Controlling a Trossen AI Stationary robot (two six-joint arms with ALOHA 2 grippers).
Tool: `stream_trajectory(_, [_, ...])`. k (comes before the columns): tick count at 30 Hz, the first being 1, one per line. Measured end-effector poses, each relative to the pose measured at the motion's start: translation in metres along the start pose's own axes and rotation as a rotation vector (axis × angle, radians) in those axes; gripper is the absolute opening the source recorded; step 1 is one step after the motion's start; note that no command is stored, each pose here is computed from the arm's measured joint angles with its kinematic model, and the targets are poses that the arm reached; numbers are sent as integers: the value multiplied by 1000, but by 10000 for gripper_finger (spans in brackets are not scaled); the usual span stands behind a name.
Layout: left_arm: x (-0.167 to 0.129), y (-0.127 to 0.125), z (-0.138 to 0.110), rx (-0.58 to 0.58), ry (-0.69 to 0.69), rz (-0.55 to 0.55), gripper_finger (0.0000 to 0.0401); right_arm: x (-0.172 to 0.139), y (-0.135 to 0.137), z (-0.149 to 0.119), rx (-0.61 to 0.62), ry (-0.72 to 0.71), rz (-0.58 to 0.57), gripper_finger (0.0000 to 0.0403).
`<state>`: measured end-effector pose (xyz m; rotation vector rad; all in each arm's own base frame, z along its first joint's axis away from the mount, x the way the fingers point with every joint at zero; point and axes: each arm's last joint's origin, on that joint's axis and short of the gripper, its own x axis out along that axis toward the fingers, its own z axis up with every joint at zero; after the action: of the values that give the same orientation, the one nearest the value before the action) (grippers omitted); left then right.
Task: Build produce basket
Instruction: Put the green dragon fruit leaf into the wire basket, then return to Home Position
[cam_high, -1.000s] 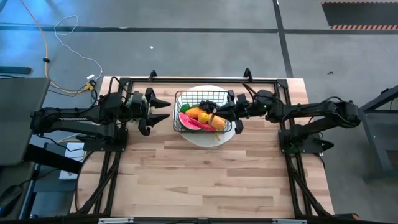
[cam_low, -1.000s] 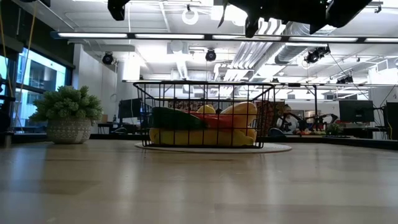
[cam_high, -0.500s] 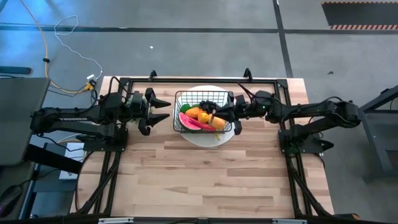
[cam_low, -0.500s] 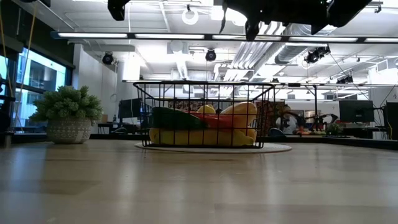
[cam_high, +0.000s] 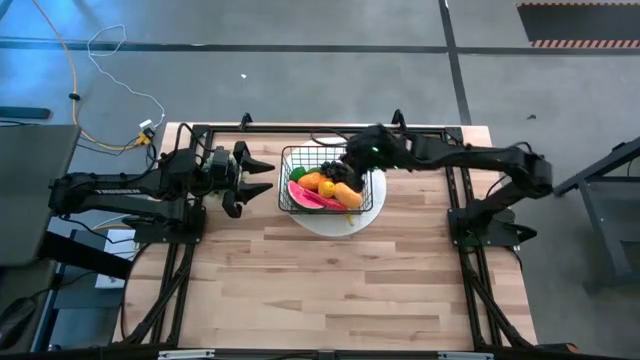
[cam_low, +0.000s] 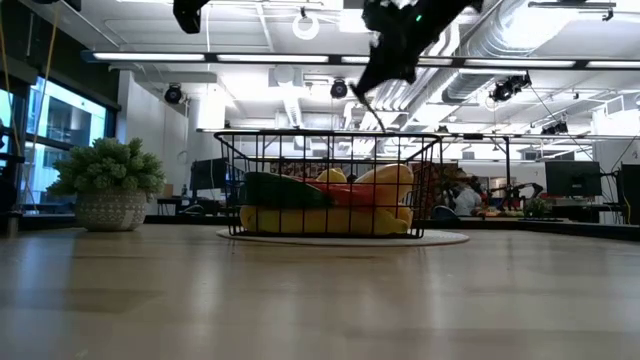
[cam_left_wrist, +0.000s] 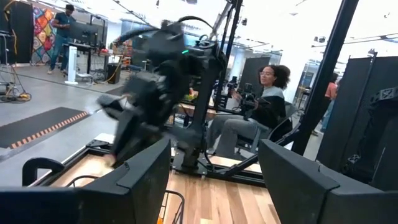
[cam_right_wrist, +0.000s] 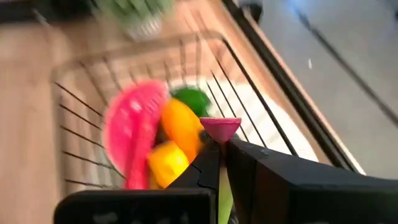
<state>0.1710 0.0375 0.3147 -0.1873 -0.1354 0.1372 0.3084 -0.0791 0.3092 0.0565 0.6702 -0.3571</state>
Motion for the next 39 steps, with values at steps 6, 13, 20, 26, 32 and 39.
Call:
stream_trajectory(6, [0,0,0,0,0,1,231,40,-13,6,28,158,36,0])
stream_trajectory(13, [0,0,0,0,1,2,231,78,-11,-11,-64,367,54,2])
stream_trajectory(20, [0,0,0,0,1,4,231,92,-8,-20,-83,418,110,41])
stream_trajectory(26, [0,0,0,0,1,4,231,92,-8,-18,-81,402,108,86])
stream_trajectory(32, [0,0,0,0,1,4,231,89,-8,-15,-52,404,104,138])
stream_trajectory(39, [0,0,0,0,1,4,231,43,-7,0,-40,313,208,157])
